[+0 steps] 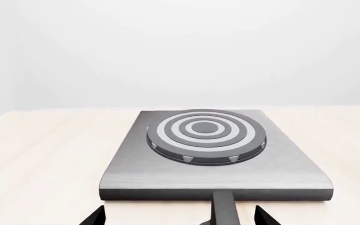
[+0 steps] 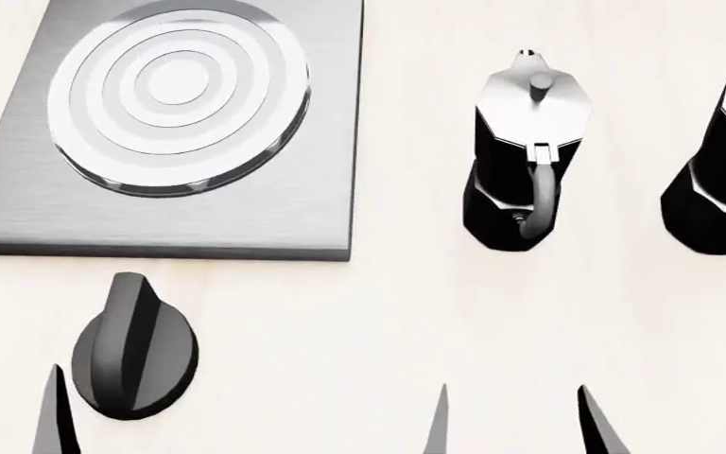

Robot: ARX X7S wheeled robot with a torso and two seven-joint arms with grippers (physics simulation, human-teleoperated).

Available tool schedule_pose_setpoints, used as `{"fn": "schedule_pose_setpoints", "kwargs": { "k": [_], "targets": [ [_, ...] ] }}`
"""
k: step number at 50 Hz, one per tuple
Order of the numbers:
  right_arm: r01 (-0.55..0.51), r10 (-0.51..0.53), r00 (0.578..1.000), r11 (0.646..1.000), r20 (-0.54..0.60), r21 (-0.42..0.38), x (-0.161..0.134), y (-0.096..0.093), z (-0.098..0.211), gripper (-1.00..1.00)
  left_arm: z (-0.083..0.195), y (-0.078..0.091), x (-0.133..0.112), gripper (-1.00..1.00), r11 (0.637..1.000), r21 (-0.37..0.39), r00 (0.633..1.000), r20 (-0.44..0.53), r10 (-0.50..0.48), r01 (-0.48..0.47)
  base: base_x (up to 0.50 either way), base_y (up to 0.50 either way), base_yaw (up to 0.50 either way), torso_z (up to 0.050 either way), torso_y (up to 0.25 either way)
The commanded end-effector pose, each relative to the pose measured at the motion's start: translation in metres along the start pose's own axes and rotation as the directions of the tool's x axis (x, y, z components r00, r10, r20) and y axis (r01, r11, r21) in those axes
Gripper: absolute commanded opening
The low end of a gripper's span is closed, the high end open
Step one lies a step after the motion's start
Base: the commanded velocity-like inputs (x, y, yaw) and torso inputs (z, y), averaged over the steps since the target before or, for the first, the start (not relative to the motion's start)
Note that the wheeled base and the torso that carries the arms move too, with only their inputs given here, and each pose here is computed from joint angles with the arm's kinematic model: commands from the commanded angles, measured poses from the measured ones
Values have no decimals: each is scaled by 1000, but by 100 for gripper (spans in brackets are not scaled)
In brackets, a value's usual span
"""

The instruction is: Turn off the stove.

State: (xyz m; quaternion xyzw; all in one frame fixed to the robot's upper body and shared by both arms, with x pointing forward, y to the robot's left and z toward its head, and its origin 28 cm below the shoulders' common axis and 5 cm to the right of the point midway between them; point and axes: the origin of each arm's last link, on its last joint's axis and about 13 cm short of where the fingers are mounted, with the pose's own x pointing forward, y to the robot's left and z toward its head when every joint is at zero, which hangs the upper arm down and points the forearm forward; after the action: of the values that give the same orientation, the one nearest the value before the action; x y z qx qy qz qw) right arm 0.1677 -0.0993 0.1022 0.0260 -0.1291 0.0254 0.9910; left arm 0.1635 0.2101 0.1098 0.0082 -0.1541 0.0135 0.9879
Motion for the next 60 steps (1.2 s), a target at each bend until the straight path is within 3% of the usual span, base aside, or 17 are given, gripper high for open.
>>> {"fn": "schedule_pose_setpoints", "kwargs": {
  "k": [1,46,60],
  "targets": [
    [-3,3,1000,1000,-3,1,1,0,-1,100,-1,0,1,100,1000,1,1000,-2,1,-1,0,0,0,0,0],
    [-13,13,1000,1000,-1,4,-1,1,-1,100,3,1,-1,100,1000,-8,1000,15,-1,1,0,0,0,0,0],
    [-15,15,1000,1000,-4,5,-1,1,-1,100,50,-3,11,100,997,51,974,216,-74,64,0,0,0,0,0]
  ]
}}
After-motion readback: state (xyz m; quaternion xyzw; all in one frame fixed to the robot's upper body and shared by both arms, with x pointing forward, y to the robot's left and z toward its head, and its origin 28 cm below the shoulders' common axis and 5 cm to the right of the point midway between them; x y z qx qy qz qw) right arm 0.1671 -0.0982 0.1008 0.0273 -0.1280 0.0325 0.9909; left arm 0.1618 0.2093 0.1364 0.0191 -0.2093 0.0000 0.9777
